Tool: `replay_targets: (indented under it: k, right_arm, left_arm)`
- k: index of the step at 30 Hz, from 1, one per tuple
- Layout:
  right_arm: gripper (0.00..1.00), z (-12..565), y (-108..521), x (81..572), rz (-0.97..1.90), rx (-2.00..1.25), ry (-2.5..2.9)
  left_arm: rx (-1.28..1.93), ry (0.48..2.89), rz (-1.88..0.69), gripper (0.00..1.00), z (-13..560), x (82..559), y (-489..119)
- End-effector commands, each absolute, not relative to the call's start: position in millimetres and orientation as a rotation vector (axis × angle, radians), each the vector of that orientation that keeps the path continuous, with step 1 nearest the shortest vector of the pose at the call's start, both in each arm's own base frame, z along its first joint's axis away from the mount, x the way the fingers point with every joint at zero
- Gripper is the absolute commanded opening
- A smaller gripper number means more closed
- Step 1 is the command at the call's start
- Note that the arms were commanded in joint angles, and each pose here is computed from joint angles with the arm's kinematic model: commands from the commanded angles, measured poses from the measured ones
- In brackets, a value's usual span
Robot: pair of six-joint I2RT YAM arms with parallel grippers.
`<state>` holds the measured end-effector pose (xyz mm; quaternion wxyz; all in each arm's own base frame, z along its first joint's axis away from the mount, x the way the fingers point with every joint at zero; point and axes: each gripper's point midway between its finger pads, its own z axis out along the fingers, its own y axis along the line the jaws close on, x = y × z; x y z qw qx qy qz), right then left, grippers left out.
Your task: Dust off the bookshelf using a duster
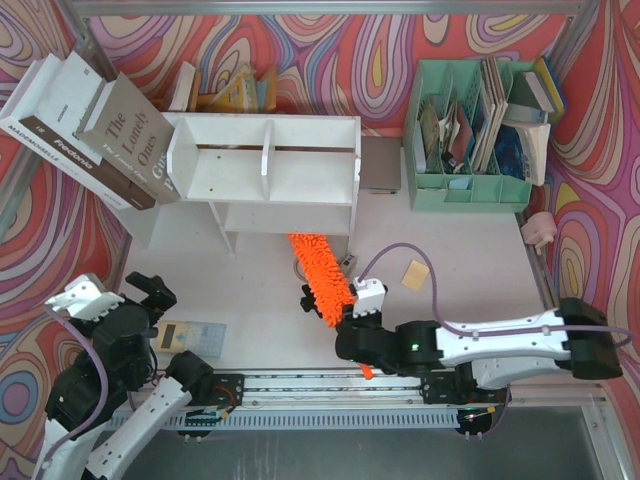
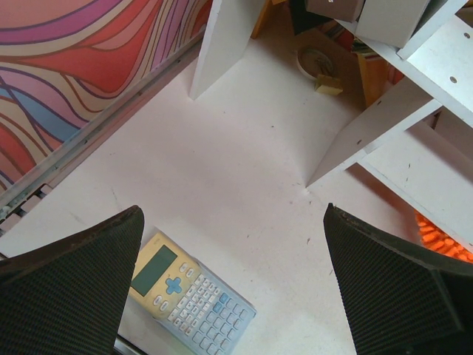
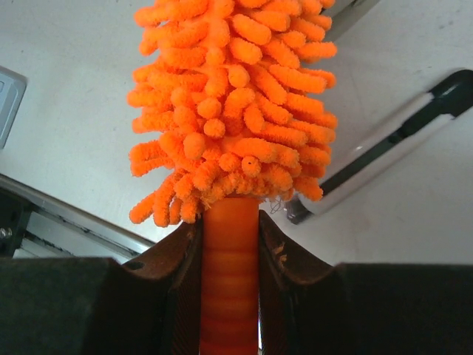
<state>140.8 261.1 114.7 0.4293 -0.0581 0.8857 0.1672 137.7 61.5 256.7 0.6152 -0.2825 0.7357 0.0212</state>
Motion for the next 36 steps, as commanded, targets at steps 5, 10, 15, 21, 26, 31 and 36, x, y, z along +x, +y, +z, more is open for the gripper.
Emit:
replay_targets:
  k: [5,10,15,21,26,31,36]
  right_arm:
    - [0.0,125,347,152,0.591,-0.051,2.127]
    - [0.0,132,392,148,0.651,-0.173,2.091]
    - [0.0,132,413,142,0.643,-0.263,2.077]
    - [0.0,136,404,143,0.587,-0.228,2.048]
    - [0.0,154,406,131,0.598,-0.25,1.952]
    - [0.0,160,427,113,0.601,-0.378,1.9]
    - [0.0,157,411,118,0.533,-0.319,1.922]
  left_arm:
    - [-0.645,1.68,0.037,0.98,255,137,63]
    - [-0.629,1.696,0.041,0.98,254,139,59]
    - [-0.623,1.7,0.042,0.98,254,140,58]
    - [-0.627,1.693,0.035,0.98,255,139,59]
    - [-0.626,1.692,0.031,0.98,254,139,58]
    - [-0.623,1.695,0.031,0.98,255,139,58]
    - [-0.629,1.685,0.021,0.98,255,138,59]
